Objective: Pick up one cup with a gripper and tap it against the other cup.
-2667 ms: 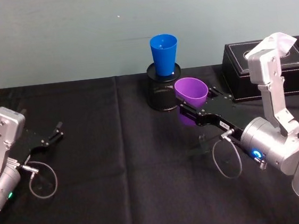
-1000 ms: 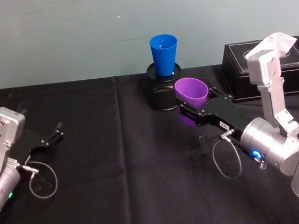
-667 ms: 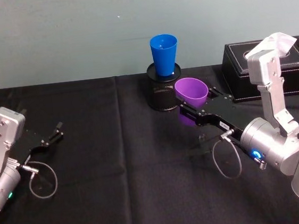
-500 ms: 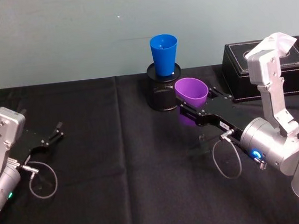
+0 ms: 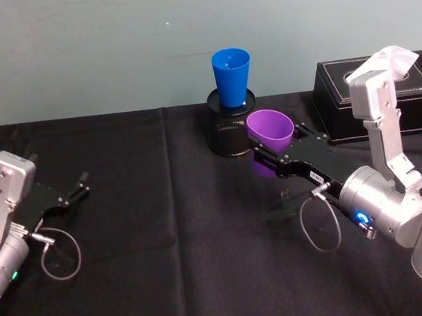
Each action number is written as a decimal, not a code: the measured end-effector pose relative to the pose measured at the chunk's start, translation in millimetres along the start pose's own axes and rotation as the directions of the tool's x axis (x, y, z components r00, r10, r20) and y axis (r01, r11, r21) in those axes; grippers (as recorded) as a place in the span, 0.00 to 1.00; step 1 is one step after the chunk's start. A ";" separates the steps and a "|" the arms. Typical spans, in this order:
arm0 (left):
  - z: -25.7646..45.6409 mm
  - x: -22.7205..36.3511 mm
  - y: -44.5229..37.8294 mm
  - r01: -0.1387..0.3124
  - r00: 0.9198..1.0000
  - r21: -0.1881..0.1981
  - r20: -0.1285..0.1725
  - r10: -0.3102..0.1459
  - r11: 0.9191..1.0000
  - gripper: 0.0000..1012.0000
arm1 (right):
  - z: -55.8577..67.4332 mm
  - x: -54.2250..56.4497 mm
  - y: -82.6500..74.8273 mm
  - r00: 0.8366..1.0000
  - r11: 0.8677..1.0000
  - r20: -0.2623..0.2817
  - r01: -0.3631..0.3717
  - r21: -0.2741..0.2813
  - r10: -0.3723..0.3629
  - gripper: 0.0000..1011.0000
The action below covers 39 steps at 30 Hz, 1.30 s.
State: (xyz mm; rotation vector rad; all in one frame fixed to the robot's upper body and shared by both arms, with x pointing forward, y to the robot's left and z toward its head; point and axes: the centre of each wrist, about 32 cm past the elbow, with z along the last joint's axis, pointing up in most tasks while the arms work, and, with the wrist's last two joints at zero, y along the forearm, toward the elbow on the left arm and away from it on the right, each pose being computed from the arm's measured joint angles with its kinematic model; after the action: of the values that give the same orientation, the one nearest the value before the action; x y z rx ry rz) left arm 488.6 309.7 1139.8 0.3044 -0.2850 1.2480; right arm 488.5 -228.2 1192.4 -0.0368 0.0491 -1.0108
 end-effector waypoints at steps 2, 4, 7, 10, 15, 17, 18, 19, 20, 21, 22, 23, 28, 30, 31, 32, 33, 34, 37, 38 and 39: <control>0.0 0.0 0.0 0.000 1.000 0.000 0.000 0.000 1.000 0.99 | 0.0 0.0 0.0 1.000 1.000 0.000 0.000 0.000 0.000 0.72; 0.0 0.0 0.0 0.000 1.000 0.000 0.000 0.000 1.000 0.99 | 0.0 0.0 0.0 1.000 1.000 0.000 0.000 0.000 0.000 0.72; 0.0 0.0 0.0 0.000 1.000 0.000 0.000 0.000 1.000 0.99 | 0.0 0.0 0.0 1.000 1.000 0.000 0.000 0.000 0.000 0.72; 0.0 0.0 0.0 0.000 1.000 0.000 0.000 0.000 1.000 0.99 | 0.0 0.0 0.0 1.000 1.000 0.000 0.000 0.000 0.000 0.72; 0.0 0.0 0.0 0.000 1.000 0.000 0.000 0.000 1.000 0.99 | 0.0 0.0 0.0 1.000 1.000 0.000 0.000 0.000 0.000 0.72; 0.0 0.0 0.0 0.000 1.000 0.000 0.000 0.000 1.000 0.99 | 0.0 0.0 0.0 1.000 1.000 0.000 0.000 0.000 0.000 0.72; 0.0 0.0 0.0 0.000 1.000 0.000 0.000 0.000 1.000 0.99 | 0.0 0.0 0.0 1.000 1.000 0.000 0.000 0.000 0.000 0.72; 0.0 0.0 0.0 0.000 1.000 0.000 0.000 0.000 1.000 0.99 | 0.0 0.0 0.0 1.000 1.000 0.000 0.000 0.000 0.000 0.72; 0.0 0.0 0.0 0.000 1.000 0.000 0.000 0.000 1.000 0.99 | 0.0 0.0 0.0 1.000 1.000 0.000 0.000 0.000 0.000 0.72; 0.0 0.0 0.0 0.000 1.000 0.000 0.000 0.000 1.000 0.99 | 0.0 0.0 0.0 1.000 1.000 0.000 0.000 0.000 0.000 0.72; 0.0 0.0 0.0 0.000 1.000 0.000 0.000 0.000 1.000 0.99 | 0.0 0.0 0.0 1.000 1.000 0.000 0.000 0.000 0.000 0.72; 0.0 0.0 0.0 0.000 1.000 0.000 0.000 0.000 1.000 0.99 | 0.0 0.0 0.0 1.000 1.000 0.000 0.000 0.000 0.000 0.72; 0.0 0.0 0.0 0.000 1.000 0.000 0.000 0.000 1.000 0.99 | 0.0 0.0 0.0 1.000 1.000 0.000 0.000 0.000 0.000 0.72; 0.0 0.0 0.0 0.000 1.000 0.000 0.000 0.000 1.000 0.99 | 0.0 0.0 0.0 1.000 1.000 0.000 0.000 0.000 0.000 0.72; 0.0 0.0 0.0 0.000 1.000 0.000 0.000 0.000 1.000 0.99 | 0.0 0.0 0.0 1.000 1.000 0.000 0.000 0.000 0.000 0.72; 0.0 0.0 0.0 0.000 1.000 0.000 0.000 0.000 1.000 0.99 | 0.0 0.0 0.0 1.000 1.000 0.000 0.000 0.000 0.000 0.72; 0.0 0.0 0.0 0.000 1.000 0.000 0.000 0.000 1.000 0.99 | 0.0 0.0 0.0 1.000 1.000 0.000 0.000 0.000 0.000 0.72; 0.0 0.0 0.0 0.000 1.000 0.000 0.000 0.000 1.000 0.99 | 0.0 0.0 0.0 1.000 1.000 0.000 0.000 0.000 0.000 0.72; 0.0 0.0 0.0 0.000 1.000 0.000 0.000 0.000 1.000 0.99 | 0.0 0.0 0.0 1.000 1.000 0.000 0.000 0.000 0.000 0.72; 0.0 0.0 0.0 0.000 1.000 0.000 0.000 0.000 1.000 0.99 | 0.0 0.0 0.0 1.000 1.000 0.000 0.000 0.000 0.000 0.72; 0.0 0.0 0.0 0.000 1.000 0.000 0.000 0.000 1.000 0.99 | 0.0 0.0 0.0 1.000 1.000 0.000 0.000 0.000 0.000 0.72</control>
State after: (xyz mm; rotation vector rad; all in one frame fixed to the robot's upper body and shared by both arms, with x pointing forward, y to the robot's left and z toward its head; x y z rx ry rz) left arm 488.6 309.7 1139.8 0.3045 -0.2850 1.2480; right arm 488.6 -228.2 1192.4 -0.0368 0.0491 -1.0108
